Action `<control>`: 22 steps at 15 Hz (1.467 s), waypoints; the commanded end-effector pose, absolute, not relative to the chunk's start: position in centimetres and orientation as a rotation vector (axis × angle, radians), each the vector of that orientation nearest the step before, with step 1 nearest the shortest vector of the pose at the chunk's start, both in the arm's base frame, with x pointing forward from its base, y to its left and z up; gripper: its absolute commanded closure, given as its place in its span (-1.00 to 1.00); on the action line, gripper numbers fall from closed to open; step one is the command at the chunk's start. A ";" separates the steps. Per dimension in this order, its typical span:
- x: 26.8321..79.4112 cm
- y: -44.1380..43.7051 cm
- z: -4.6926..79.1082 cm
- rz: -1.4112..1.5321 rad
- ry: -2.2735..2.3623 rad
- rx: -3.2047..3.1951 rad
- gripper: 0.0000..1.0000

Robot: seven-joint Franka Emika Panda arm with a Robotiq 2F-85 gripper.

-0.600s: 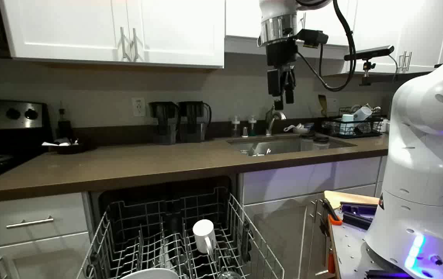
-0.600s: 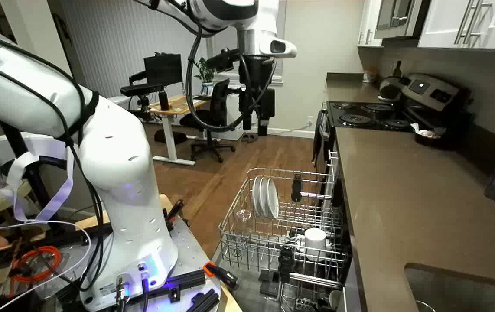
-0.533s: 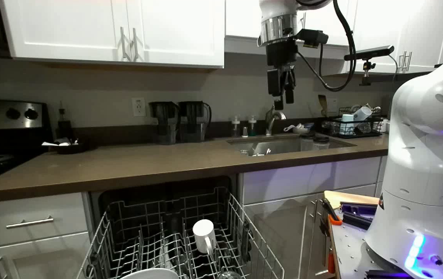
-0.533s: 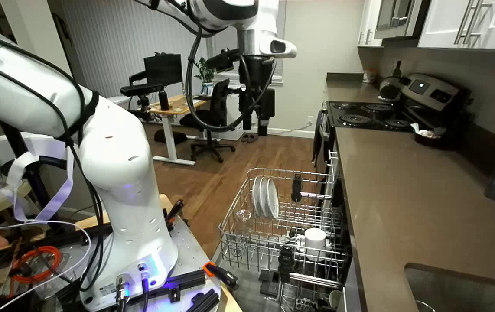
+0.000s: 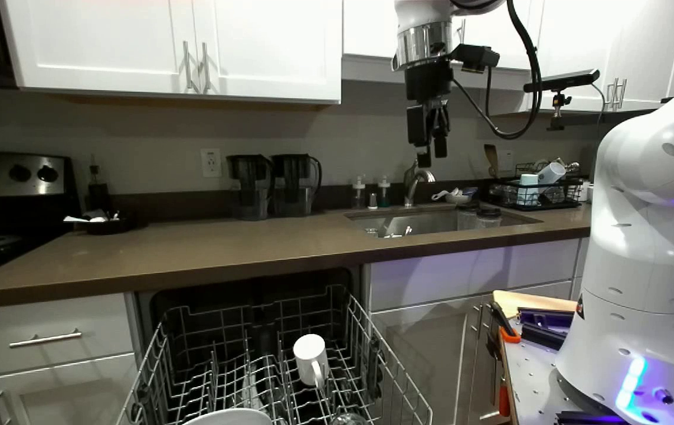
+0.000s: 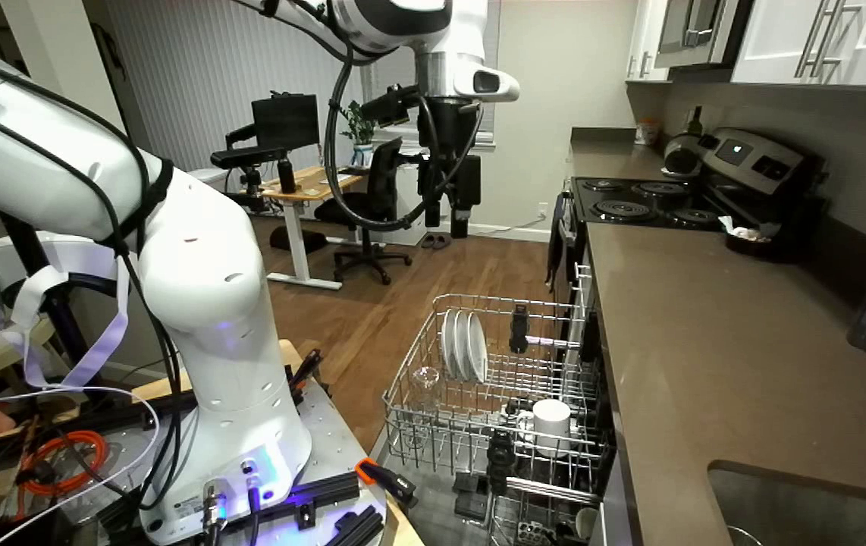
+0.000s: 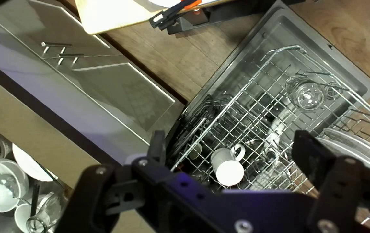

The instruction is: Move the cups to the back left corner of the dishwater

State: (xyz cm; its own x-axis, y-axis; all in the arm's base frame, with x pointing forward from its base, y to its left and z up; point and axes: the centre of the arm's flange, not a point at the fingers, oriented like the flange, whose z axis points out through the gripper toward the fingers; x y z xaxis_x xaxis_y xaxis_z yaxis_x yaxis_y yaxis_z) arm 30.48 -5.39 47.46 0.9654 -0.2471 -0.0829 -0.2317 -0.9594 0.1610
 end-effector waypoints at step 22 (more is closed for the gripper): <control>54.6 -3.7 30.3 -0.247 -0.731 2.965 -1.00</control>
